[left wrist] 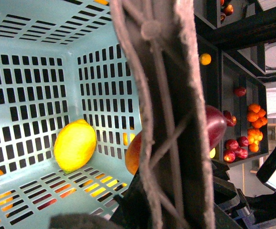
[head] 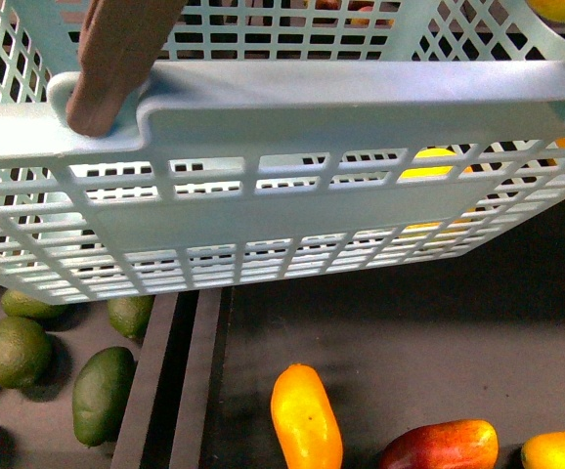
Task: Pick lemon and mango into basket
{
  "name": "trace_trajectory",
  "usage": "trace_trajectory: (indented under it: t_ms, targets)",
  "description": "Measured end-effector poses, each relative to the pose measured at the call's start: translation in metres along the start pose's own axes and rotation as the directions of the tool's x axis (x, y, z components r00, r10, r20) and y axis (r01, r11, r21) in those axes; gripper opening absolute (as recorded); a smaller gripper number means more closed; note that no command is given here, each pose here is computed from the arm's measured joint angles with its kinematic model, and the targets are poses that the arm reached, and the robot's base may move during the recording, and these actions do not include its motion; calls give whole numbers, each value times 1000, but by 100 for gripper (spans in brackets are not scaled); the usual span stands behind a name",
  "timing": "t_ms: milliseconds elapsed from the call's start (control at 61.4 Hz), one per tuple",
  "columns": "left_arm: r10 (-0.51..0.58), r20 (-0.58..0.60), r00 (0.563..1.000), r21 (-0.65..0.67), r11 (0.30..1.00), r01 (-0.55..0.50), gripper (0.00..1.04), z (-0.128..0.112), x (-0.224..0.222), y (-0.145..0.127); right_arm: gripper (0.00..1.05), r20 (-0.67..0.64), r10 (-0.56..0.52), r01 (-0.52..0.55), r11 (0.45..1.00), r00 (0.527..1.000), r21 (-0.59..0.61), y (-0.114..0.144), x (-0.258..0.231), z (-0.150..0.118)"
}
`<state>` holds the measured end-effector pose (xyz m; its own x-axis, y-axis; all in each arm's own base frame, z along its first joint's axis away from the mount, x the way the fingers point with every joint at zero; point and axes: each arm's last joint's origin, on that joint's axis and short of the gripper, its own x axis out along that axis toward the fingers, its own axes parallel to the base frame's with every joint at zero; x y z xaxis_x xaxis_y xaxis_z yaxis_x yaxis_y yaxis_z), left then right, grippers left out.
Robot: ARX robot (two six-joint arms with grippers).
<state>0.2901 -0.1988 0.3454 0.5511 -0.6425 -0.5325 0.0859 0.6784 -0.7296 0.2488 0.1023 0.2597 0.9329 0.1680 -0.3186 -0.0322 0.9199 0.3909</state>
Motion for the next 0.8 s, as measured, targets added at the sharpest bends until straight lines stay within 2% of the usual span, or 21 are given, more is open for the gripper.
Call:
trace_trajectory:
  t_ms: [98, 277, 488, 537, 635, 798]
  targets:
    - [0, 0, 1000, 0, 1000, 0, 4, 0, 0, 0, 97, 6, -7, 7, 1000, 1000, 14, 0, 0, 1]
    - [-1, -2, 1000, 1, 1000, 1, 4, 0, 0, 0, 96, 41, -35, 34, 999, 999, 26, -9, -13, 12]
    - [5, 6, 1000, -2, 1000, -5, 4, 1, 0, 1, 96, 167, -152, 150, 988, 974, 28, -36, -54, 31]
    - [6, 7, 1000, -1, 1000, -6, 4, 1, 0, 1, 90, 230, -112, 118, 993, 967, -12, -38, -57, 32]
    - [0, 0, 1000, 2, 1000, 0, 4, 0, 0, 0, 75, 340, -27, 95, 978, 940, -186, -49, -62, 20]
    - [-2, -3, 1000, -7, 1000, 2, 4, 0, 0, 0, 49, 349, -29, 144, 940, 937, -310, -72, -69, -10]
